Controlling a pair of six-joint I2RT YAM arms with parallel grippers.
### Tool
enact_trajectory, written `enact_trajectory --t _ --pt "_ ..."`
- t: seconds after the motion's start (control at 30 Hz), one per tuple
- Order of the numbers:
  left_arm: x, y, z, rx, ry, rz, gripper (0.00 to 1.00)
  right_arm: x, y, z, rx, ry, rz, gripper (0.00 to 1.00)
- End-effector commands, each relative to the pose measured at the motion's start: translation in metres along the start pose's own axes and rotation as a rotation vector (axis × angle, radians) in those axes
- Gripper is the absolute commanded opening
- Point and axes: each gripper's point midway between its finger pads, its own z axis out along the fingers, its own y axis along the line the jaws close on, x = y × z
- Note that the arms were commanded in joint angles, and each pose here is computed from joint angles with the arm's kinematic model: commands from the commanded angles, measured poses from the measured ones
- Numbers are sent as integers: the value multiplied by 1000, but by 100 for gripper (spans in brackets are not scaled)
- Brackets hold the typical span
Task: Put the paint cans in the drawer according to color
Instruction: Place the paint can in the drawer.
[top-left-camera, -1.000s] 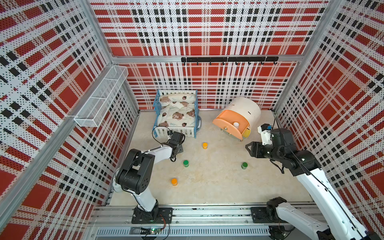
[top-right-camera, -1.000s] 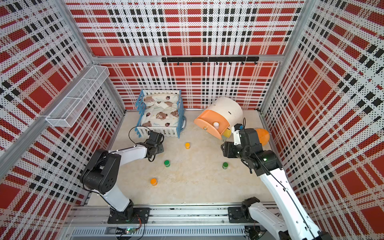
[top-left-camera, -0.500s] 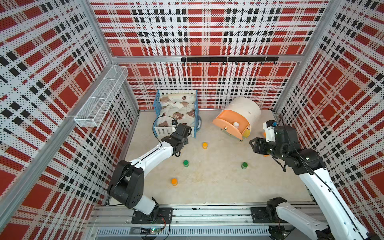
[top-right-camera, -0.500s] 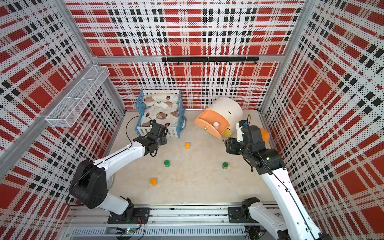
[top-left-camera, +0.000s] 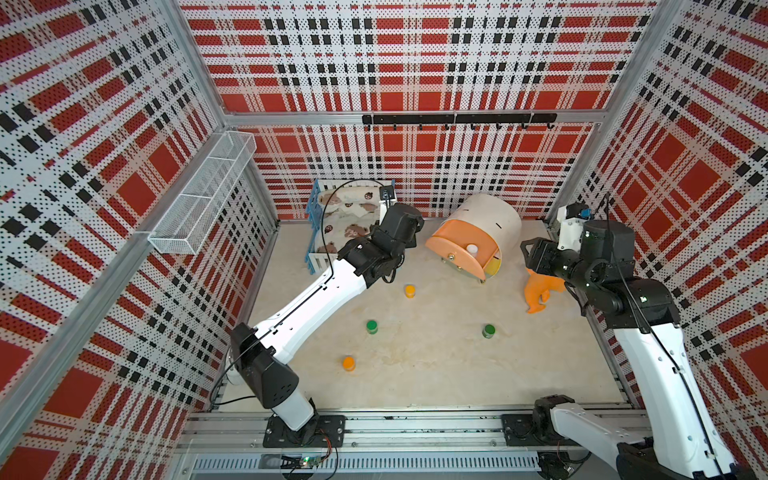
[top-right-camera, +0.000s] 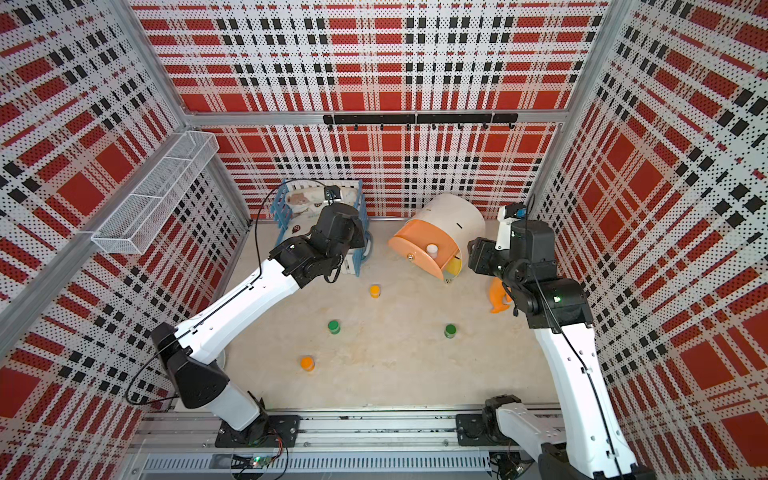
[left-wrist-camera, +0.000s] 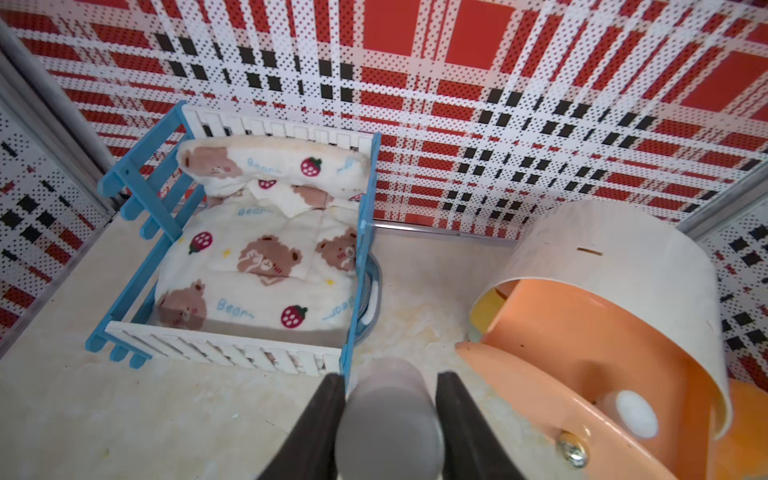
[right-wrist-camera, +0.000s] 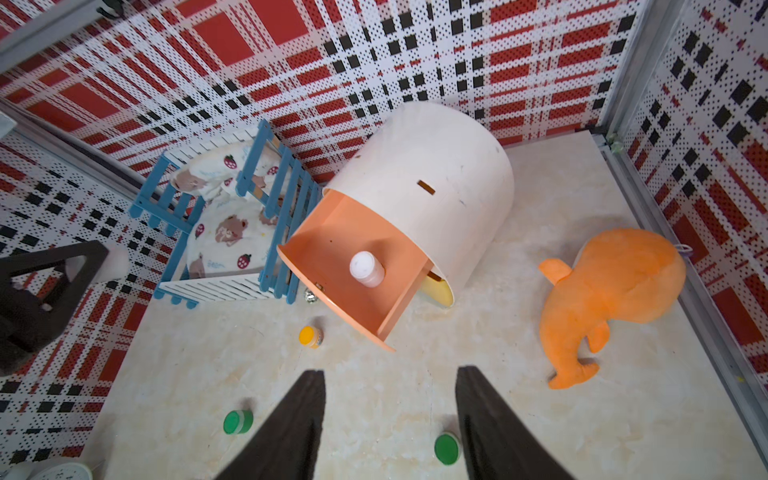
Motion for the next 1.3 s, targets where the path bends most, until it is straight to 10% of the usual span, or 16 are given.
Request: enact_trajectory --t 0.0,0.4,1.27 --pt "-2 -35 4 62 11 78 26 -33 12 0 -52 -110 -4 57" --pt "6 -115 41 213 15 220 25 -66 27 32 -127 -213 11 57" --pt "62 -127 118 300 141 339 23 -14 16 98 -144 -96 -5 54"
